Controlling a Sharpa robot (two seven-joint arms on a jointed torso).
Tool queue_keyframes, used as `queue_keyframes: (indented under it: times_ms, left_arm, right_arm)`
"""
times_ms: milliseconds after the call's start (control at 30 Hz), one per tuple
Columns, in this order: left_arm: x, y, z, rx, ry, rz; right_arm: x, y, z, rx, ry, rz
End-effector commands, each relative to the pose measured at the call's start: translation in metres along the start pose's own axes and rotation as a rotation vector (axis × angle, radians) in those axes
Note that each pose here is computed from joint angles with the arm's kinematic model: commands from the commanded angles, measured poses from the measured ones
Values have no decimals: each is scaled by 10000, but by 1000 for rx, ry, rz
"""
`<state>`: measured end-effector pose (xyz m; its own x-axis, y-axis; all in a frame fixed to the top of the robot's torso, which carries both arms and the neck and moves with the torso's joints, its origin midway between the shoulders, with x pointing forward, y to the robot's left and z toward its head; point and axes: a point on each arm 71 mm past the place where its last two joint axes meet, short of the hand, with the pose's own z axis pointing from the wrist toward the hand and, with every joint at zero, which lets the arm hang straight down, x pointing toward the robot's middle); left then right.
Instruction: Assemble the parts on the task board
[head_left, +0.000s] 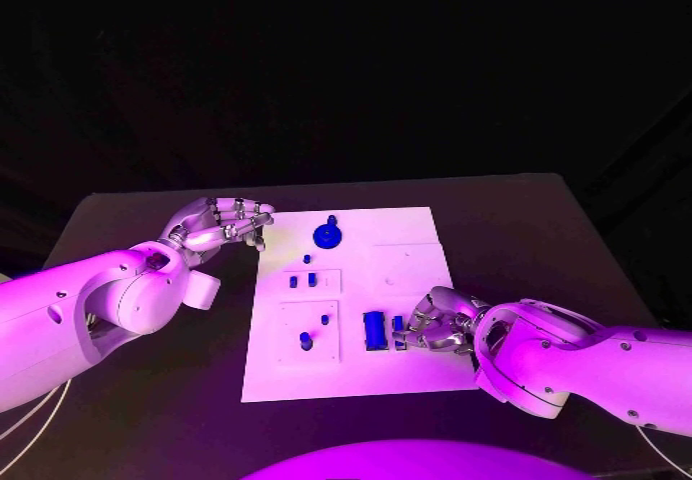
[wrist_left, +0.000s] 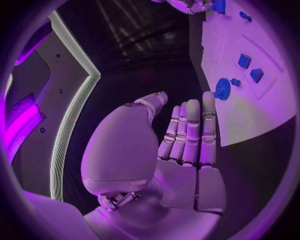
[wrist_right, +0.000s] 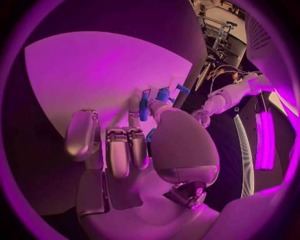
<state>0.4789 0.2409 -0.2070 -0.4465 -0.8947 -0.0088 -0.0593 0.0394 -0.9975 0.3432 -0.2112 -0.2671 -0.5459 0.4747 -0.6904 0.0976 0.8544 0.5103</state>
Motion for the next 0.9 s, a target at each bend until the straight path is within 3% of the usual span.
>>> queue_keyframes:
  times_ms: [33, 300, 667, 900]
  left_arm:
    - [16, -7, 3, 8, 17, -15]
    - [-1, -3, 1, 5, 9, -12]
    - [-11, 0, 4, 5, 5, -11]
    - [-10, 3, 5, 5, 7, -12]
  right_arm:
    - [10, 4, -5, -11, 1, -16]
    - [-35, 21, -48, -76, -30, 3]
    - [-235, 31, -125, -270, -186, -30]
    - [-223, 19, -107, -299, -203, -75]
